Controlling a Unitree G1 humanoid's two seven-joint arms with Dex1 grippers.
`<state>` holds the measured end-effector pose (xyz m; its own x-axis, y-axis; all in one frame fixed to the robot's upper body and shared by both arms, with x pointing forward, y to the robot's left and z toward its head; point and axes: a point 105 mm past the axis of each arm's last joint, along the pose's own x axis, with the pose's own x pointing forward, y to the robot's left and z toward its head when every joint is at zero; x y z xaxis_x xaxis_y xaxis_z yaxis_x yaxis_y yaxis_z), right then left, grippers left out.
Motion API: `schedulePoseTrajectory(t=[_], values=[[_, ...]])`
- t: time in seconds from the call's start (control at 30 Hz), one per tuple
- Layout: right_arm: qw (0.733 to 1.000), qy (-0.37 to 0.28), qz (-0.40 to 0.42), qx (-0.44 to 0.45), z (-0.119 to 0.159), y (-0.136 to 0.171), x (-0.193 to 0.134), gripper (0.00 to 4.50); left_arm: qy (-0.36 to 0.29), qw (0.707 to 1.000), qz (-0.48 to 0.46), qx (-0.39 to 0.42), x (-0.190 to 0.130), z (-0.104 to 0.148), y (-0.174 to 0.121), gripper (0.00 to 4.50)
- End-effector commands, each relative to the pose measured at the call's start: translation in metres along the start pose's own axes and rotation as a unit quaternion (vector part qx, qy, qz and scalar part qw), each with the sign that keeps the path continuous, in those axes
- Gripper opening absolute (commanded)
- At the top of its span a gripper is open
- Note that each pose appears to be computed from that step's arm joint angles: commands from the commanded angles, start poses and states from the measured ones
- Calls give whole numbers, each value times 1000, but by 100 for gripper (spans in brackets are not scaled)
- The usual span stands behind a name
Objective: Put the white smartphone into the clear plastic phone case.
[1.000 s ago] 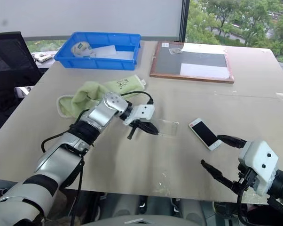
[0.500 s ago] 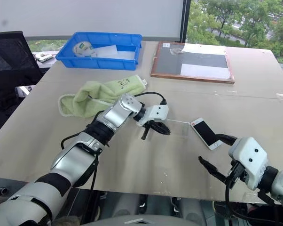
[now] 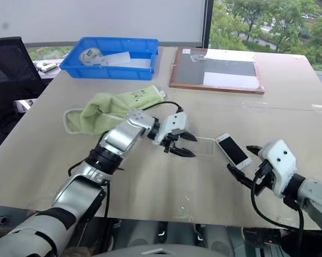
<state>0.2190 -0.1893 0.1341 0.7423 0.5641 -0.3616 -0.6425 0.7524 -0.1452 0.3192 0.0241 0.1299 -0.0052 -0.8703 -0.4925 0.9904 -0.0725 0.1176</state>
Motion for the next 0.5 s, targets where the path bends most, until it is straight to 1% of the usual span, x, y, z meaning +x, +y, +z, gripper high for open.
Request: schedulePoseTrajectory(t=[0.03,0.13,0.2,0.27,0.37,0.43,0.5], values=[[1000,13,-21,-12,-2,-8,12,450,-59,996,53,29,-27,21,0,443],[999,22,-44,-6,-7,-17,23,450,-115,990,84,16,-44,25,-6,443],[999,30,-44,5,-11,-19,32,450,-141,984,109,17,-58,17,-12,443],[998,38,-48,10,-13,-24,41,450,-143,984,110,1,-68,5,-22,443],[996,58,-60,16,-19,-33,51,450,-172,978,114,-40,-82,-5,-35,443],[996,69,-59,24,-23,-36,56,450,-178,977,113,-38,-88,-7,-45,443],[995,76,-51,44,-25,-36,60,450,-188,972,130,-45,-97,-5,-49,443]])
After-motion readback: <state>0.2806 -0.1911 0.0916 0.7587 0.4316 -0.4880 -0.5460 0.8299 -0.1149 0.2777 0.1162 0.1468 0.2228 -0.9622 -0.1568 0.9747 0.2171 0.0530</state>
